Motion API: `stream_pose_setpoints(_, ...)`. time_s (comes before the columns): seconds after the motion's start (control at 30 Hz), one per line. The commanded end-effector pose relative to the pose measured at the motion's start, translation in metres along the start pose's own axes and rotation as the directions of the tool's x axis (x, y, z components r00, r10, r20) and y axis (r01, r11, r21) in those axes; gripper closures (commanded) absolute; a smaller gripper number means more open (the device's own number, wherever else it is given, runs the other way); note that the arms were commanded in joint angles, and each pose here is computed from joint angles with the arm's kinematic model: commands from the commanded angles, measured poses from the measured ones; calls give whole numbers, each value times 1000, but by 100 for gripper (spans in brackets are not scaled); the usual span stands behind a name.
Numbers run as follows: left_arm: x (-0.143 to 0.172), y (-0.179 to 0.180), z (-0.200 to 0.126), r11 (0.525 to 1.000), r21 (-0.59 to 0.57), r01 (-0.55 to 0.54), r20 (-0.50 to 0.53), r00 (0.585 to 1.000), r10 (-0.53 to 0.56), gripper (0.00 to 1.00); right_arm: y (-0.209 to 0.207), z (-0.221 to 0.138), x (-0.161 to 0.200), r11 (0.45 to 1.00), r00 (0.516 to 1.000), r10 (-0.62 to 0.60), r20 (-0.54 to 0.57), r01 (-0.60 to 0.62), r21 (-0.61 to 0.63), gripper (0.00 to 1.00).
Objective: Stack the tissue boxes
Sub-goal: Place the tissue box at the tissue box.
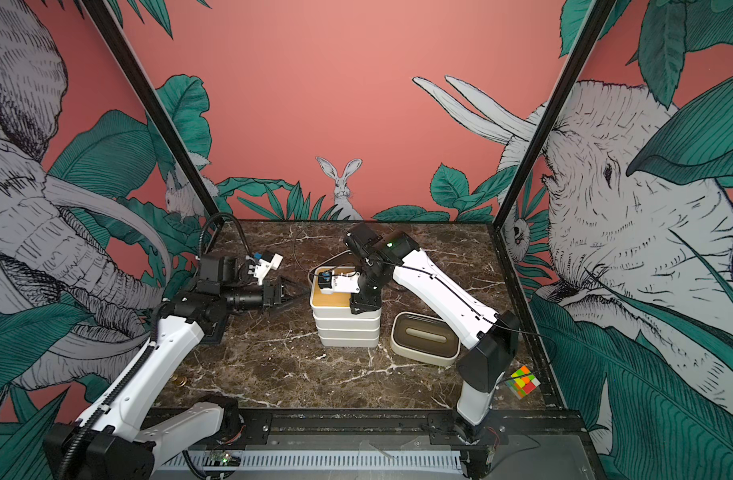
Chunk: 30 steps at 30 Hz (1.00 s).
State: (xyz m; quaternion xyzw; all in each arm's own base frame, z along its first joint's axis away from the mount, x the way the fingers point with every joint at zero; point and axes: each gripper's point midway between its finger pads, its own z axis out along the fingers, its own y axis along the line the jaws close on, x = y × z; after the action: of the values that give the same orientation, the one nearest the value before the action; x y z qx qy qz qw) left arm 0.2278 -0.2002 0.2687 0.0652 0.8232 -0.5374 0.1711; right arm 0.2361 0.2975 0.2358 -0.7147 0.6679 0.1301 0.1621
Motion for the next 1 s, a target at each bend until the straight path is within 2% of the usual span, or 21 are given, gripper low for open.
stream_pose_setpoints(0.0,2,0,-1,1000,7,3,-1,1000,-3,0,3,-4,-6,1000,1000,-6,29,6,2,54)
stream_pose_setpoints(0.97,4,1,-3,1000,1,4,1,1000,-4,0,6,-13,-8,1000,999,1,50,-2,21,54)
